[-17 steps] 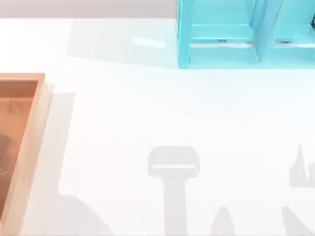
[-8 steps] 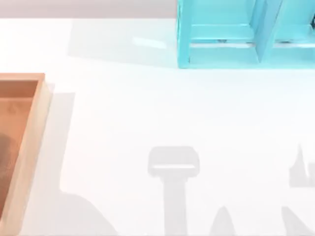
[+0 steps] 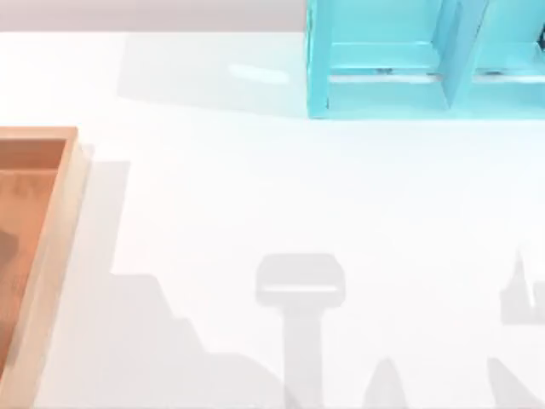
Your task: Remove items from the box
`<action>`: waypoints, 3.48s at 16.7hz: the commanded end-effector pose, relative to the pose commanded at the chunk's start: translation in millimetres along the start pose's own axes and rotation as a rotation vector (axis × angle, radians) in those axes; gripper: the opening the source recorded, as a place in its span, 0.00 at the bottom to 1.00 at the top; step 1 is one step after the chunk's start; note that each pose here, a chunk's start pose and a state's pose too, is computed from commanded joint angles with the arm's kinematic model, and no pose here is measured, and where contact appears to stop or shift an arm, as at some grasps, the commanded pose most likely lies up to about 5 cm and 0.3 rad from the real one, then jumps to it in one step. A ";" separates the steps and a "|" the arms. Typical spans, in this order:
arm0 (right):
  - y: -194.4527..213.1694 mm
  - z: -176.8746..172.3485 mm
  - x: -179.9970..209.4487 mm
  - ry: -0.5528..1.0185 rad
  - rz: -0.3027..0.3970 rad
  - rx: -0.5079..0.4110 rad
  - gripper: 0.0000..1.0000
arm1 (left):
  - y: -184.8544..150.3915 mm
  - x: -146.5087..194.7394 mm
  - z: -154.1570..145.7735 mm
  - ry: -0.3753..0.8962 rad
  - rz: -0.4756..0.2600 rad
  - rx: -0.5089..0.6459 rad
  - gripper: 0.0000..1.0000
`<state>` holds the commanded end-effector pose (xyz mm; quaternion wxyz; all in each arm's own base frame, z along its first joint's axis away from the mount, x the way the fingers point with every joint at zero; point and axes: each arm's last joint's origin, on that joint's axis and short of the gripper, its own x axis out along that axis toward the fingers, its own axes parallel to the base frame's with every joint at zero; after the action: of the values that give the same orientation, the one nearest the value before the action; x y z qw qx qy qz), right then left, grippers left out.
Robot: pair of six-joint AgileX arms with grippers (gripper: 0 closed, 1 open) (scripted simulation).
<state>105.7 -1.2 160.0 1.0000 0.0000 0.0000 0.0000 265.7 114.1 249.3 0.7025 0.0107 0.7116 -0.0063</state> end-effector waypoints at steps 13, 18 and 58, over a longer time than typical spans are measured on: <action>0.0 0.0 0.0 0.000 0.000 0.000 1.00 | -37.0 -11.8 41.2 -0.091 0.049 0.006 0.00; 0.0 0.0 0.0 0.000 0.000 0.000 1.00 | -167.2 12.6 89.4 -0.160 0.024 0.006 0.00; 0.0 0.0 0.0 0.000 0.000 0.000 1.00 | -314.6 109.8 58.6 -0.015 -0.007 -0.002 1.00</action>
<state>105.7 -1.2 160.0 1.0000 0.0000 0.0000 0.0000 315.3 -201.2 136.8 0.7077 0.0075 0.7065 -0.0084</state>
